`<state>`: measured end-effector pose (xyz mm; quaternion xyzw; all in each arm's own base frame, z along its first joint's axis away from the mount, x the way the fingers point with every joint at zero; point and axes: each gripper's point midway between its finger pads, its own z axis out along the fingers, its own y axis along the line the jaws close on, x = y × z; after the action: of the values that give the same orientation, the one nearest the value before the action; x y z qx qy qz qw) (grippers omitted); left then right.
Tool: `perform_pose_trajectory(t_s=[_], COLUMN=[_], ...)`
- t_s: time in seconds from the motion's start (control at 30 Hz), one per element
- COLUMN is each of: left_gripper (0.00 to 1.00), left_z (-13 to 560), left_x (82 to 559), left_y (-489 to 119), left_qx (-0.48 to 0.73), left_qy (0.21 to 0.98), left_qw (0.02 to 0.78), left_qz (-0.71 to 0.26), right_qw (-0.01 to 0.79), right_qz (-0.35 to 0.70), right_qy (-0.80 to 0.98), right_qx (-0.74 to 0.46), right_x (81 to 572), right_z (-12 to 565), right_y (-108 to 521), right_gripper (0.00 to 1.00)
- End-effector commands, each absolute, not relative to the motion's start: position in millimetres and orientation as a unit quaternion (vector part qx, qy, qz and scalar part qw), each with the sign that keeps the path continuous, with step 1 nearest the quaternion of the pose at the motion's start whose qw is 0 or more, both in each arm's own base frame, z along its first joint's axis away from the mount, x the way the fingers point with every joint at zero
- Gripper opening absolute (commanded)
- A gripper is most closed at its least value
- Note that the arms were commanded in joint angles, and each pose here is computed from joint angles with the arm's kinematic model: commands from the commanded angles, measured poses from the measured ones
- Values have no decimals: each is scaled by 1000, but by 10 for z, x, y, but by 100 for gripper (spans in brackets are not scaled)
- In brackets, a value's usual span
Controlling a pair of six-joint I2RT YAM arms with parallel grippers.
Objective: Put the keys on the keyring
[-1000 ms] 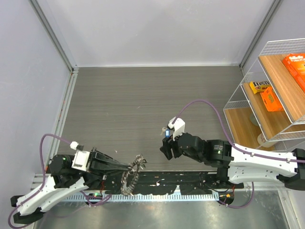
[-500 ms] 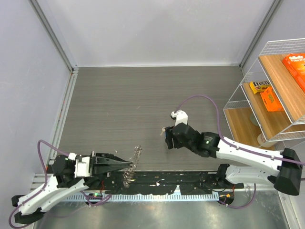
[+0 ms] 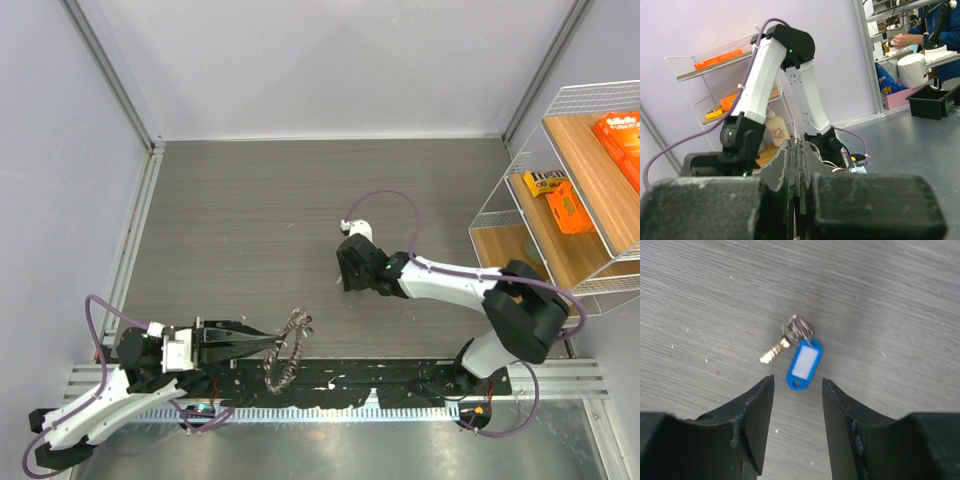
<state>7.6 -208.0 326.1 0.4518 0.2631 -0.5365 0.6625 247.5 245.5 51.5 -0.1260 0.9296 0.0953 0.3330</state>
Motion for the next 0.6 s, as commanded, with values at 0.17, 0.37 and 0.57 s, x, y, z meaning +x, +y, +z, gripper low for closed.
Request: perform_pose_trajectory(t_s=[0.17,0.37,0.57], left_gripper=[0,0,0], left_z=[3598,3610,3610], left_x=[12,-1,-11], left_y=[-1822,-1808,-1806], left_qx=[403,402,402], left_qy=[199,196,194], left_qw=[720,720,719], left_qz=[-529,-531,-532], right_qw=[386,386,375], right_qz=[116,103,101], right_qy=[898,899,901], right_qx=[-176,-180,-193], right_x=[2944,3042,3058], right_z=[719,690,619], right_y=[2830,2744,2716], right_gripper=[47,44,44])
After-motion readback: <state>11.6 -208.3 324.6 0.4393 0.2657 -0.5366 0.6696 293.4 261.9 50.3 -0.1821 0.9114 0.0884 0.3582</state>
